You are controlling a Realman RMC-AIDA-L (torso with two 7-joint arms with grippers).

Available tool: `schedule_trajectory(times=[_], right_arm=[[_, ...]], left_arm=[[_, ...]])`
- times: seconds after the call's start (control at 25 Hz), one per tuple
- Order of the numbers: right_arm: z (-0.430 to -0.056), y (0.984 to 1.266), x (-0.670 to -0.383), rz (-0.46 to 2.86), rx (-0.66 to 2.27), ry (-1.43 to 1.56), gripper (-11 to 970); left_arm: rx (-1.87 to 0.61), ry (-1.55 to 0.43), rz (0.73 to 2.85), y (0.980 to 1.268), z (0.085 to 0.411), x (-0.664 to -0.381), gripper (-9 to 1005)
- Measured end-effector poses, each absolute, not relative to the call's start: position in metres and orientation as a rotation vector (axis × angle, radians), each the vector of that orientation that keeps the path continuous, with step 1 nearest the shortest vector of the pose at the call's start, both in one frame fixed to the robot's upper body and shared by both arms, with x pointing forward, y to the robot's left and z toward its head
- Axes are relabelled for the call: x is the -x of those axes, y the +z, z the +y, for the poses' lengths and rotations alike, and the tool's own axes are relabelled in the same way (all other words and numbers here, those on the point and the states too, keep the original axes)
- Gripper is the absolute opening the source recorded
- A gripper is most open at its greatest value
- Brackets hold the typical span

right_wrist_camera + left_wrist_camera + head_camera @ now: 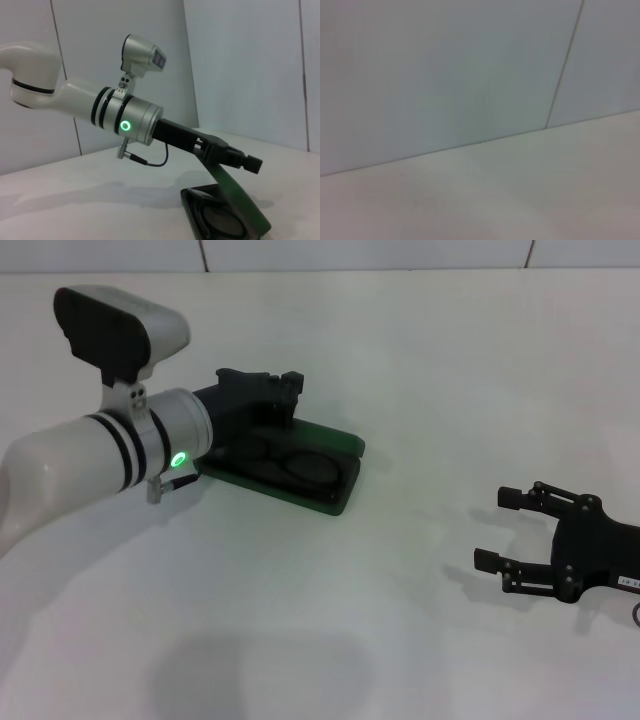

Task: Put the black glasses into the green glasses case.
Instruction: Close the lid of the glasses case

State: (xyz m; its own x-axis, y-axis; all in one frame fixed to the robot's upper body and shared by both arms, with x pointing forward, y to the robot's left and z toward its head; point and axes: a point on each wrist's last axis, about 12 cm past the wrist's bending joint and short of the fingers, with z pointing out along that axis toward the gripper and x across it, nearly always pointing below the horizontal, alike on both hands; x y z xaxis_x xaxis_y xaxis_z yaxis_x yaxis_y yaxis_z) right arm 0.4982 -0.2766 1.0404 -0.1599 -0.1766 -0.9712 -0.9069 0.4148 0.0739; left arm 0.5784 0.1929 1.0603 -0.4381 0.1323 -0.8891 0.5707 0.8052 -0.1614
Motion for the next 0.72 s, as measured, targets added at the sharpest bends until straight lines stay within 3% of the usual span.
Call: schedule_trajectory(times=[0.72], right_arm=[[-0.276, 1.041, -0.498, 1.615, 0.972, 0.877, 844]], left_arm=[[-0.560, -0.574, 1.921, 1.048, 0.206, -0.561, 12]])
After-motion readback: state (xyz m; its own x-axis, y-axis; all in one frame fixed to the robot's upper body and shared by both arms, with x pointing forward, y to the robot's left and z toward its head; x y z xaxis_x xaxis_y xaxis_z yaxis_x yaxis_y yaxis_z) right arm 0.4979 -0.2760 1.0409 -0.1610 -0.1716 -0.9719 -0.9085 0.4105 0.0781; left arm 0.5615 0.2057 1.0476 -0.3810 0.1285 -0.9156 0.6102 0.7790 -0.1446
